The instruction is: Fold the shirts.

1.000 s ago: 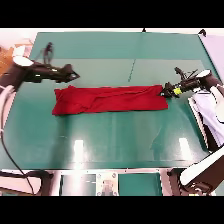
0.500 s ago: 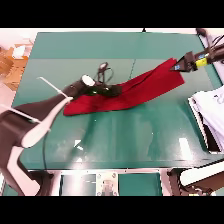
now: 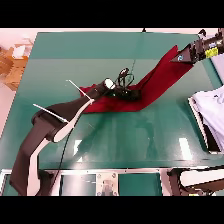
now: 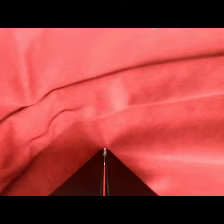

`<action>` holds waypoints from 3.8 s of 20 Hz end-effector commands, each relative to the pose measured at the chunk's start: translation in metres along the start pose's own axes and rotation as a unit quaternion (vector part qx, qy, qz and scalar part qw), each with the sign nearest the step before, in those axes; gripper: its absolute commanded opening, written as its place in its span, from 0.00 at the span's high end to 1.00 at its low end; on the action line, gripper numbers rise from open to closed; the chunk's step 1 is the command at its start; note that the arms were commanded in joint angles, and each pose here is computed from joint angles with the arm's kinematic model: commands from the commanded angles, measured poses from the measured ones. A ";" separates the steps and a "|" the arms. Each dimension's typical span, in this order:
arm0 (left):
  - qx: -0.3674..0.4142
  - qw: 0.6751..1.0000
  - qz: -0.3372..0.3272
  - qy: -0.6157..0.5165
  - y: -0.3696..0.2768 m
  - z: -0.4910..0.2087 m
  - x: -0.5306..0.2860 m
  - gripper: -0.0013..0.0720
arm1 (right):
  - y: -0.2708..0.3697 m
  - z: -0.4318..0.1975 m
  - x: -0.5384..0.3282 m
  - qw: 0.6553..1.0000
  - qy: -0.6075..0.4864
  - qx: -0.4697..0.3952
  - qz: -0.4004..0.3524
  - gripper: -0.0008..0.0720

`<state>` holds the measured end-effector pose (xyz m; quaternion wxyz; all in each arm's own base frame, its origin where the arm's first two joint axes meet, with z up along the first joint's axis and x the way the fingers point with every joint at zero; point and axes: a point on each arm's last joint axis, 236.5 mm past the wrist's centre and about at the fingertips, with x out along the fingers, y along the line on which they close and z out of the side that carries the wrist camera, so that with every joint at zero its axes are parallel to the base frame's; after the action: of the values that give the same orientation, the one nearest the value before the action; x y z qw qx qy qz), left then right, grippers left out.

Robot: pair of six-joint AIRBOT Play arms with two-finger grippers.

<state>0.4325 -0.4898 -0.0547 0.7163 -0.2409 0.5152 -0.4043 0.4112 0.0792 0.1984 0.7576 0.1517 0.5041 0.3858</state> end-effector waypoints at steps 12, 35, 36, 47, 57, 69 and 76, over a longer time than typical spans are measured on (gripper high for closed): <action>-0.004 0.954 0.263 0.146 0.137 0.033 -0.337 0.95 | 0.115 0.000 0.194 0.997 0.030 0.007 0.075 0.97; -0.024 0.953 0.281 0.109 0.157 0.041 -0.397 0.95 | -0.125 -0.063 0.206 0.969 0.052 0.214 -0.109 0.23; -0.025 0.953 0.282 0.109 0.157 0.041 -0.398 0.95 | -0.130 -0.077 0.216 0.968 0.067 0.222 -0.101 0.23; -0.029 0.953 0.280 0.108 0.156 0.041 -0.397 0.95 | -0.075 -0.085 0.299 0.972 0.106 0.211 0.011 0.97; -0.033 0.953 0.280 0.108 0.156 0.040 -0.397 0.95 | 0.010 0.119 0.035 0.979 -0.180 0.092 0.030 0.97; -0.053 0.956 0.272 0.101 0.152 0.041 -0.394 0.95 | -0.205 0.018 -0.251 0.854 -0.400 0.304 -0.137 0.97; -0.062 0.958 0.261 0.103 0.147 0.039 -0.391 0.95 | -0.228 -0.112 -0.286 0.756 -0.338 0.499 -0.256 0.98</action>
<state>0.4642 -0.0839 0.0583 0.7277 -0.0941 0.6528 -0.1882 0.4084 -0.2742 0.2129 0.8098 0.4817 0.3186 -0.1038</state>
